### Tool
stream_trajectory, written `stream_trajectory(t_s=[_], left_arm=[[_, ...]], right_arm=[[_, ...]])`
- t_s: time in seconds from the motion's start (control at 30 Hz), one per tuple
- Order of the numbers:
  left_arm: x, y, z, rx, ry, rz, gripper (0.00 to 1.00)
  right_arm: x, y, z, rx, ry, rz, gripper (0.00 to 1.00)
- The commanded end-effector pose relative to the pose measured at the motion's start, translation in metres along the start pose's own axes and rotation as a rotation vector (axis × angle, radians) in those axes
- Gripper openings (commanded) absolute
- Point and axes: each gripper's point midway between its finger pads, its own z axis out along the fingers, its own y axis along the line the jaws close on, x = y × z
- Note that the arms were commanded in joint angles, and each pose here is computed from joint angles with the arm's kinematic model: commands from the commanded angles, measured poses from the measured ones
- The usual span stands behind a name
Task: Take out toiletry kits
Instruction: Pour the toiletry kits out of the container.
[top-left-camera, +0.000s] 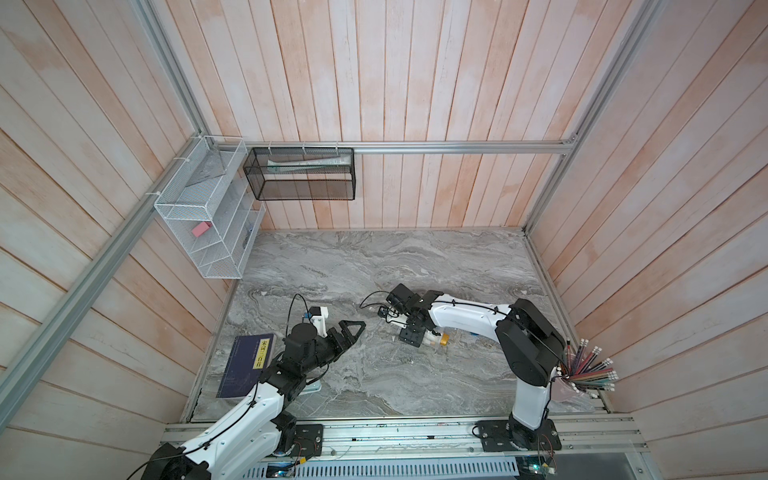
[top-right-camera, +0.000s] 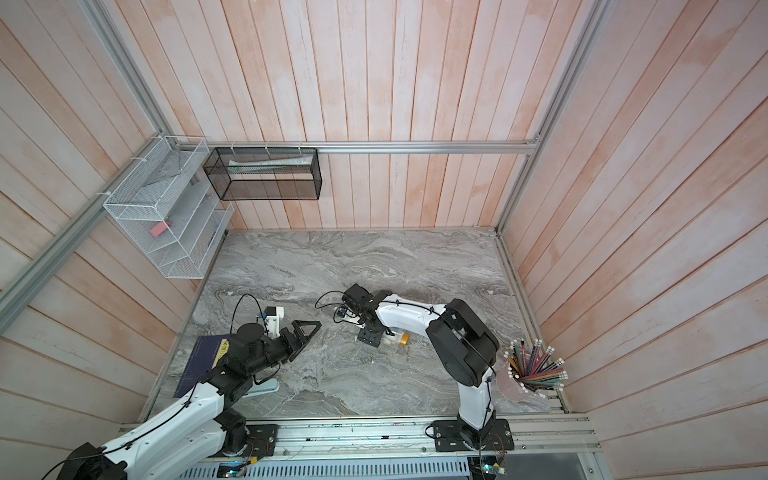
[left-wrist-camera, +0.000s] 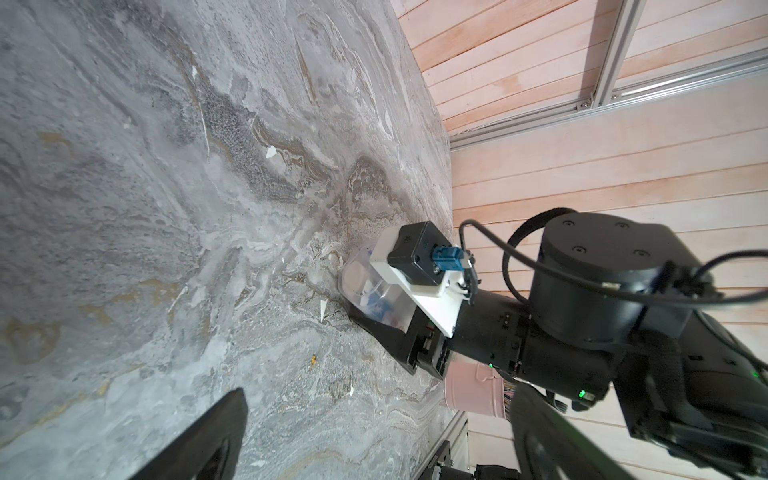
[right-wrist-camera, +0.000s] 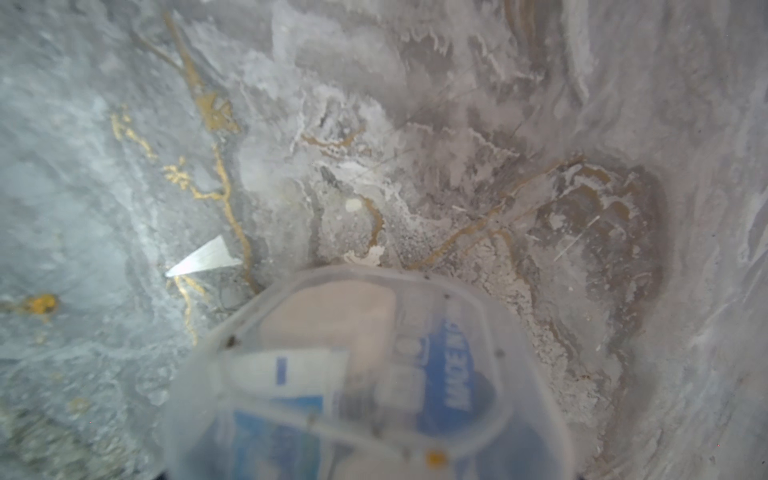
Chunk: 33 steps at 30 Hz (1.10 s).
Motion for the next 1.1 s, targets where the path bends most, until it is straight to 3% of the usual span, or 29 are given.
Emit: stream_trajectory(t_s=[0.0, 0.2, 0.27, 0.5, 0.7, 0.87, 1.07], left_arm=[[0.004, 0.005, 0.001, -0.011, 0.022, -0.009, 1.0], [0.002, 0.004, 0.003, -0.018, 0.024, -0.014, 1.0], [0.002, 0.006, 0.005, -0.026, 0.022, -0.021, 1.0], [-0.013, -0.007, 0.022, -0.055, 0.034, 0.019, 1.0], [-0.039, -0.035, 0.043, -0.055, 0.018, 0.064, 1.0], [-0.056, -0.063, 0.061, -0.036, 0.014, 0.102, 1.0], [-0.045, -0.083, 0.08, -0.05, 0.051, 0.146, 1.0]], right_arm=[[0.004, 0.023, 0.01, -0.104, -0.012, 0.033, 0.57], [-0.037, 0.003, -0.02, -0.039, -0.228, 0.115, 0.39], [-0.055, -0.004, -0.034, -0.038, -0.313, 0.147, 0.38], [-0.106, -0.012, -0.085, -0.064, -0.644, 0.218, 0.37], [-0.115, -0.013, -0.129, -0.028, -0.923, 0.251, 0.4], [-0.112, -0.007, -0.153, 0.038, -1.055, 0.256, 0.43], [-0.108, -0.012, -0.175, 0.077, -1.181, 0.292, 0.43]])
